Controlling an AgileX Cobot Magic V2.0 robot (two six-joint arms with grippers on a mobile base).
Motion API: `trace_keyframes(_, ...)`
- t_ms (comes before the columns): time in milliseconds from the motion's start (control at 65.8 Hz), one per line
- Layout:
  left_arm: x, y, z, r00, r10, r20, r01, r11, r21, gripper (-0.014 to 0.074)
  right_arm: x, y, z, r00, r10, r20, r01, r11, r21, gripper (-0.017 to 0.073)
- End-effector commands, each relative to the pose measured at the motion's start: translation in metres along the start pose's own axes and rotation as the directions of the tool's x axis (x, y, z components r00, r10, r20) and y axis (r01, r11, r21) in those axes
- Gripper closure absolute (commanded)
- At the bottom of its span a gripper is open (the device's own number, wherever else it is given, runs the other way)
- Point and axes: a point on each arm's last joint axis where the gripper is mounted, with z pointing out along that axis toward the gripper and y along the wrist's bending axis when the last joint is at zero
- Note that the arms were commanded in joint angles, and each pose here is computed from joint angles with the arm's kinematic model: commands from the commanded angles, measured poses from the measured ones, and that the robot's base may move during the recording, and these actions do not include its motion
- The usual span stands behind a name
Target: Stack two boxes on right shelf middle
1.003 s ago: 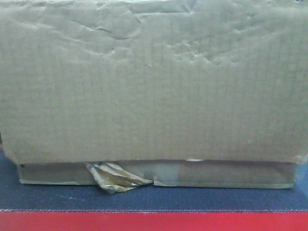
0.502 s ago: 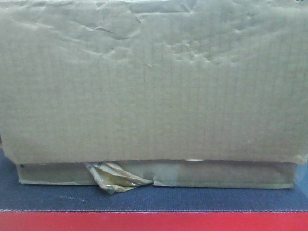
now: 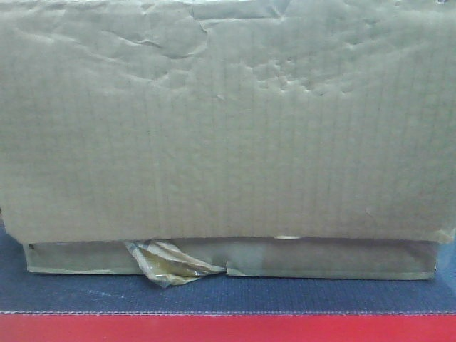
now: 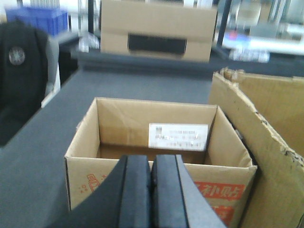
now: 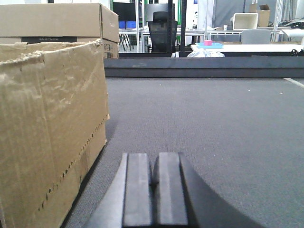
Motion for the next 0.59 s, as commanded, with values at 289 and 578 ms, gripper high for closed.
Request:
trace_keyframes(289, -0.064, -0.003, 0.082, 0.933, -0.008, -0.359, 0.000, 1.000, -0.020, 0.0704, -0.002, 0.000, 0.000, 1.000, -0.015, 0.023, 0.015, 1.000, 0.003, 0.0721)
trace_keyframes(578, -0.071, -0.005, 0.139, 0.895, -0.038, -0.444, 0.033, 0.999, -0.019, 0.0704, -0.002, 0.000, 0.000, 1.000, -0.015, 0.023, 0.015, 1.000, 0.003, 0.0721)
